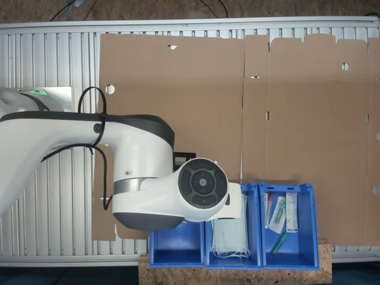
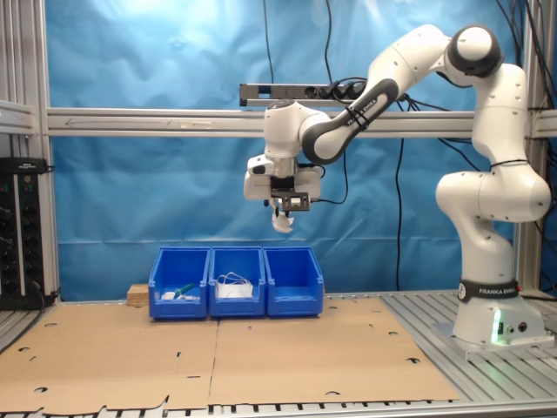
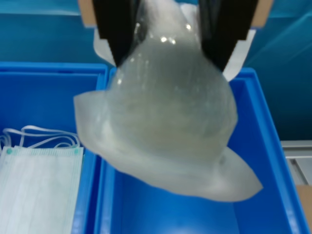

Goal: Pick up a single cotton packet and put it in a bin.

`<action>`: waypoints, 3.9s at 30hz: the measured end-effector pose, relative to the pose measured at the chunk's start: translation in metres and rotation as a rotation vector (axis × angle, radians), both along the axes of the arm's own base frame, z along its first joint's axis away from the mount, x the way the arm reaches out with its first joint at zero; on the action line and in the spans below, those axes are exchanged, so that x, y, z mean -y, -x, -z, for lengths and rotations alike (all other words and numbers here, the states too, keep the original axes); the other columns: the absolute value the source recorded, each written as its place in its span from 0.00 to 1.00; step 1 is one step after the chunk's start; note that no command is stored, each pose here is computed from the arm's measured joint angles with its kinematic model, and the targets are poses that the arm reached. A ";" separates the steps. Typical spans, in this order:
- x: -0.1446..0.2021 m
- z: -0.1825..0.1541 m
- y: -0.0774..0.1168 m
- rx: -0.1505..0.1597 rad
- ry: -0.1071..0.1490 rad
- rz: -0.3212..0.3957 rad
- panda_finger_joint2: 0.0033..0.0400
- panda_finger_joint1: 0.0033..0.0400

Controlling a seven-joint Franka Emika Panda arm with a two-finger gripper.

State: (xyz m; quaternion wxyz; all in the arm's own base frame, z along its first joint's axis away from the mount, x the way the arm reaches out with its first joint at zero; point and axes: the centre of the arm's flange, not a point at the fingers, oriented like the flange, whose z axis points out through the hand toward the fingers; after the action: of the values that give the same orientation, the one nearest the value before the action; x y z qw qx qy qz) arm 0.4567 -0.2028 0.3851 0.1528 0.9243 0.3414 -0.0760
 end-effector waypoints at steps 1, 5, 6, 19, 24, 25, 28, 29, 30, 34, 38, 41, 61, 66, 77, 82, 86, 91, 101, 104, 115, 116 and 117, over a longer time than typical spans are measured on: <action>0.003 0.000 0.002 0.001 0.001 -0.001 0.11 0.11; 0.013 -0.001 0.010 -0.007 0.009 0.000 0.11 0.11; 0.015 -0.001 0.012 -0.010 0.011 0.001 0.11 0.11; 0.029 0.002 0.023 -0.046 0.046 -0.004 0.11 0.11; 0.030 0.004 0.026 -0.060 0.057 -0.009 0.11 0.11; 0.031 0.004 0.026 -0.061 0.059 -0.010 0.11 0.11; 0.031 0.004 0.026 -0.064 0.063 -0.013 0.11 0.11; 0.031 0.004 0.026 -0.065 0.065 -0.014 0.11 0.11; 0.031 0.004 0.026 -0.066 0.067 -0.015 0.11 0.11; 0.032 0.004 0.026 -0.068 0.072 -0.018 0.11 0.11; 0.032 0.004 0.027 -0.070 0.074 -0.022 0.11 0.11; 0.032 0.004 0.027 -0.072 0.075 -0.026 0.11 0.11; 0.032 0.004 0.027 -0.086 0.073 -0.062 0.11 0.11; 0.032 0.004 0.027 -0.087 0.073 -0.065 0.11 0.11; 0.032 0.004 0.027 -0.092 0.072 -0.076 0.30 0.30; 0.032 0.004 0.027 -0.092 0.072 -0.078 0.30 0.30; 0.032 0.004 0.027 -0.093 0.072 -0.079 0.72 0.72; 0.032 0.004 0.027 -0.093 0.072 -0.080 0.91 0.91; 0.032 0.004 0.027 -0.093 0.072 -0.080 1.00 1.00; 0.032 0.004 0.027 -0.093 0.072 -0.080 1.00 1.00; 0.032 0.004 0.027 -0.093 0.072 -0.080 1.00 1.00; 0.032 0.004 0.027 -0.093 0.072 -0.080 1.00 1.00; 0.032 0.004 0.027 -0.093 0.072 -0.080 1.00 1.00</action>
State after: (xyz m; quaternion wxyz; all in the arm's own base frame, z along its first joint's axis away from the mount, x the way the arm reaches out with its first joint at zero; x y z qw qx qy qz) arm 0.4302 -0.2347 0.3813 0.1727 0.8993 0.3819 -0.1250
